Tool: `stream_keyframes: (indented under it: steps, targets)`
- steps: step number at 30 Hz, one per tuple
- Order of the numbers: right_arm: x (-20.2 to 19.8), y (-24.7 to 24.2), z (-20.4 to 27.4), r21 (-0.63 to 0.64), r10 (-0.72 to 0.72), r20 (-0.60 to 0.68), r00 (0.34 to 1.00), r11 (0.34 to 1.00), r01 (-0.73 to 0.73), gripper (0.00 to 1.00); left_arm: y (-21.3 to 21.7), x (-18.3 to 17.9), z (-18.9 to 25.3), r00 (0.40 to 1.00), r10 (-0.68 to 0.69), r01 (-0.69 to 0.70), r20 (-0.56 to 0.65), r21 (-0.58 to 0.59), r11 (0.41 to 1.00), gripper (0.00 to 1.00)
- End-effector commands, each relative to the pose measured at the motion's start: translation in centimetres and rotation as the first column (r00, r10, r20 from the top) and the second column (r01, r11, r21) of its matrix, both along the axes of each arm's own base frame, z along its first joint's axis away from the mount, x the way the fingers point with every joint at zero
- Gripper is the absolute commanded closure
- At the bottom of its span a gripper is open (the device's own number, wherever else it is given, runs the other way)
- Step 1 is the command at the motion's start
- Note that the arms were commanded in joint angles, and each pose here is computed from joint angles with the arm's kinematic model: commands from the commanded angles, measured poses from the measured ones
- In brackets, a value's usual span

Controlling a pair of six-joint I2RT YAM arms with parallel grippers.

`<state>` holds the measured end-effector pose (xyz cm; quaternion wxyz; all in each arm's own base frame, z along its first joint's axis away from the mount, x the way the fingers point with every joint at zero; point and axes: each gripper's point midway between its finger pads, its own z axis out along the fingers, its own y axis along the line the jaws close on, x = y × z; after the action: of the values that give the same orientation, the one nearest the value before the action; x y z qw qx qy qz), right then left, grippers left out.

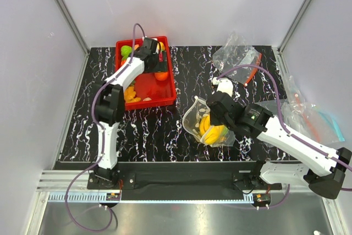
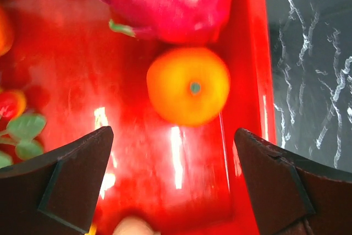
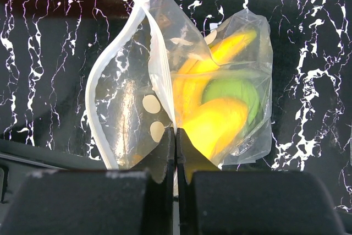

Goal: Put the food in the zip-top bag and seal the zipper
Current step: Pick up the fake fruit from the bin.

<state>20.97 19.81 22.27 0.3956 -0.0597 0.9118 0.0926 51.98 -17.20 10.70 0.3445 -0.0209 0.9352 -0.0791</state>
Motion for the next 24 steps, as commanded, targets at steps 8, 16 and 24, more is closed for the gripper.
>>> stream_keyframes:
  steps: [8, 16, 24]
  targets:
    - [0.4, 0.1, 1.6, 0.031, -0.003, 0.042, 0.999, 1.0, 0.002, 0.99, -0.5, 2.3, -5.0, 0.994, -0.038, 0.042, -0.105, 0.038, 0.998, 0.03]
    - [0.3, 0.0, 1.4, 0.037, -0.007, 0.036, 0.999, 0.999, 0.006, 1.0, 0.3, 1.6, -0.5, 0.999, -0.034, 0.034, -0.003, 0.017, 0.999, 0.46]
    - [0.4, 0.4, 1.7, 0.049, 0.001, 0.037, 0.999, 0.999, -0.002, 1.0, 0.8, -3.6, 6.4, 0.996, -0.024, 0.031, 0.087, -0.084, 0.996, 0.5]
